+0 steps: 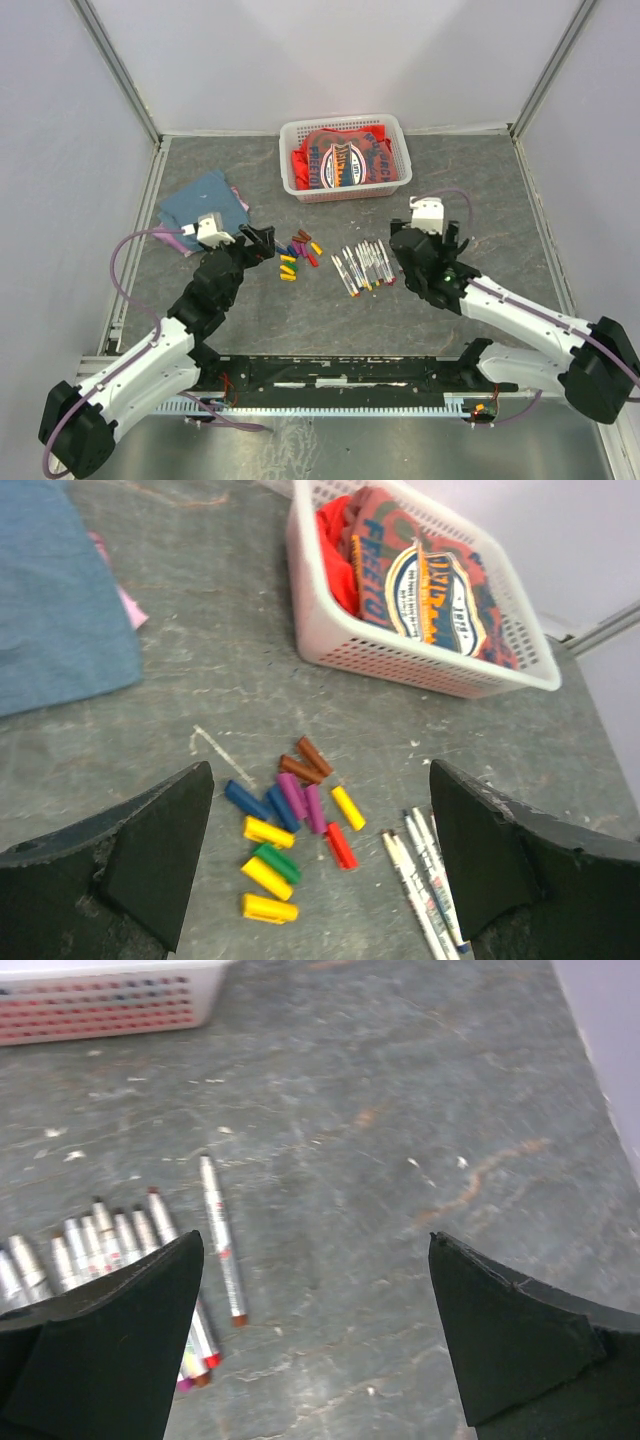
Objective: Open the pen caps
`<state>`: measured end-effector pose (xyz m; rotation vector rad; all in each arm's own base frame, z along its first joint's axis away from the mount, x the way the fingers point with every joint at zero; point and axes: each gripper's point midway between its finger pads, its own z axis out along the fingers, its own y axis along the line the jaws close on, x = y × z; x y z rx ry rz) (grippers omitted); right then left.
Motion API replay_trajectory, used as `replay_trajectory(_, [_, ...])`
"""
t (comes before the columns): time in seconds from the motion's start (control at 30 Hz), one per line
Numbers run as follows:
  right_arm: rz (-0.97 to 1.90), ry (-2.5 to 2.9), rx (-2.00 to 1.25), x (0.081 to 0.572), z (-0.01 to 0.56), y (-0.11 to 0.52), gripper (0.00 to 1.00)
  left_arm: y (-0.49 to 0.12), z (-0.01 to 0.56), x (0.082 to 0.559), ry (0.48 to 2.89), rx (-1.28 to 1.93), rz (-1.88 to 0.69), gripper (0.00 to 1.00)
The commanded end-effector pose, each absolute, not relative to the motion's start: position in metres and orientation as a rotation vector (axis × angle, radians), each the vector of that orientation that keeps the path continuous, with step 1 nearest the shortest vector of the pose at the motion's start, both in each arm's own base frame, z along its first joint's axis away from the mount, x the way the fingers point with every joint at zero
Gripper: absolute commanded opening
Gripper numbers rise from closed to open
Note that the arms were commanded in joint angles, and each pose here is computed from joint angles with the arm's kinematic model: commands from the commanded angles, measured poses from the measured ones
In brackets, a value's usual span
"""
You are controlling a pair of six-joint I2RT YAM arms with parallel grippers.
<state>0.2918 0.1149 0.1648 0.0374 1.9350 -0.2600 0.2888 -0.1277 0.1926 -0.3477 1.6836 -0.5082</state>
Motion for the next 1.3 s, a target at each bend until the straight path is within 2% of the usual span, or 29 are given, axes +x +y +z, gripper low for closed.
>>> replay_trajectory(0.0, [-0.373,1.879,0.202,0.282,0.169,0.075,1.00,-0.104,0.186,0.284,1.659,-0.382,-0.392,0.94])
replay_trajectory(0.4, [-0.623,1.926,0.307,0.281,0.165,0.062,1.00,-0.101,0.189,0.284,1.647,-0.403,-0.394,0.95])
replay_trajectory(1.27, [-0.265,1.887,0.290,0.269,0.187,0.072,1.00,-0.092,0.190,0.281,1.623,-0.446,-0.377,0.95])
